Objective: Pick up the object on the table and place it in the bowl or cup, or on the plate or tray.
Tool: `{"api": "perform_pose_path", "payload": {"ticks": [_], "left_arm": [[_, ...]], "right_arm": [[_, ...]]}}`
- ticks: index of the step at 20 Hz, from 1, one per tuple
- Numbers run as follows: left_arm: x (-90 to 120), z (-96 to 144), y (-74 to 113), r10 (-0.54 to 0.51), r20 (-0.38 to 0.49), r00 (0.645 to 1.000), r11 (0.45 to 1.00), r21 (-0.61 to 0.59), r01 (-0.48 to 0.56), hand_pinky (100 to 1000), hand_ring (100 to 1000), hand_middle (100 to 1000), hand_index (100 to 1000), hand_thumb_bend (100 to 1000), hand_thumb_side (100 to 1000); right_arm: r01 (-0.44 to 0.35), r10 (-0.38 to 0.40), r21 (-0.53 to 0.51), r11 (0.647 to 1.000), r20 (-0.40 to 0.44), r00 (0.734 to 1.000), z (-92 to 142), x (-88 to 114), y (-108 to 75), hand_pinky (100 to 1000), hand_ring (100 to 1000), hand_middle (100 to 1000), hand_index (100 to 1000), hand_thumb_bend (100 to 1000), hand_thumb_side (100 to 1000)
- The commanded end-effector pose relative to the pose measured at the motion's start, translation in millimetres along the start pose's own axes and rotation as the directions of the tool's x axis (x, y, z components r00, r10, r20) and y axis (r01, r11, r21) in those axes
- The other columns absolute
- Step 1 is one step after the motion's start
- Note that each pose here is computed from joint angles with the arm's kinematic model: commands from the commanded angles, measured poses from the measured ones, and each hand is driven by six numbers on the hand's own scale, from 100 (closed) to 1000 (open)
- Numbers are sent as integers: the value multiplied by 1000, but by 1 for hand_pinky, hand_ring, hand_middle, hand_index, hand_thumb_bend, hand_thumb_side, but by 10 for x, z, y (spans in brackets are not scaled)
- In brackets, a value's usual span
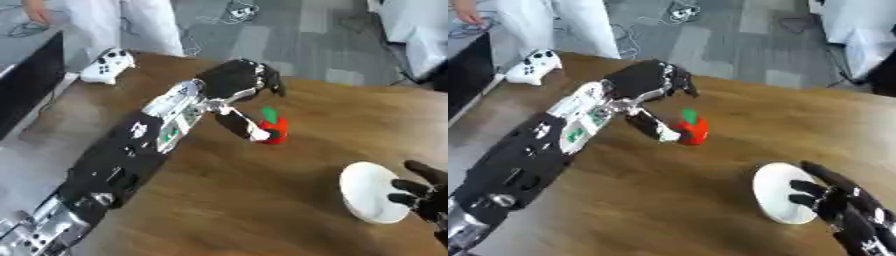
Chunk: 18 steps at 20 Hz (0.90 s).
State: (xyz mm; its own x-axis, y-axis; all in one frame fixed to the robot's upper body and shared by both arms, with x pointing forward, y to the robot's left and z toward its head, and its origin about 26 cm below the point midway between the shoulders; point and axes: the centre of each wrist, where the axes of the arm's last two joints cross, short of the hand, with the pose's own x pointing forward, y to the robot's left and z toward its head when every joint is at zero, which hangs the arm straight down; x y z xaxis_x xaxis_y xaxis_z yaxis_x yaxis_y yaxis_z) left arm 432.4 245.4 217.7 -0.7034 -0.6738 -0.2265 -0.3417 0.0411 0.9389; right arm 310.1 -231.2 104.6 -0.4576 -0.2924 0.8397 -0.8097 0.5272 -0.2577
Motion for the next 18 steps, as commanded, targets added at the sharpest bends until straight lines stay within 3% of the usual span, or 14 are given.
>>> {"api": "perform_pose_path", "payload": {"ticks": [1, 8, 18], "left_arm": [[-101, 48, 147, -44, -18, 999, 999, 11, 44, 512, 423, 547, 704, 441, 569], [-112, 49, 157, -39, -25, 999, 999, 17, 39, 536, 437, 546, 705, 437, 581], [-70, -18, 22, 6, -36, 999, 1000, 23, -5, 556, 441, 541, 702, 438, 590]], "right_arm": [[-10, 10, 8, 1000, 4, 1000, -10, 42, -22, 898, 925, 1000, 978, 100, 536], [-9, 9, 8, 1000, 3, 1000, -10, 43, -20, 899, 925, 1000, 979, 100, 536], [-10, 10, 19, 1000, 15, 1000, -43, 53, -15, 901, 926, 1000, 980, 100, 536]]}}
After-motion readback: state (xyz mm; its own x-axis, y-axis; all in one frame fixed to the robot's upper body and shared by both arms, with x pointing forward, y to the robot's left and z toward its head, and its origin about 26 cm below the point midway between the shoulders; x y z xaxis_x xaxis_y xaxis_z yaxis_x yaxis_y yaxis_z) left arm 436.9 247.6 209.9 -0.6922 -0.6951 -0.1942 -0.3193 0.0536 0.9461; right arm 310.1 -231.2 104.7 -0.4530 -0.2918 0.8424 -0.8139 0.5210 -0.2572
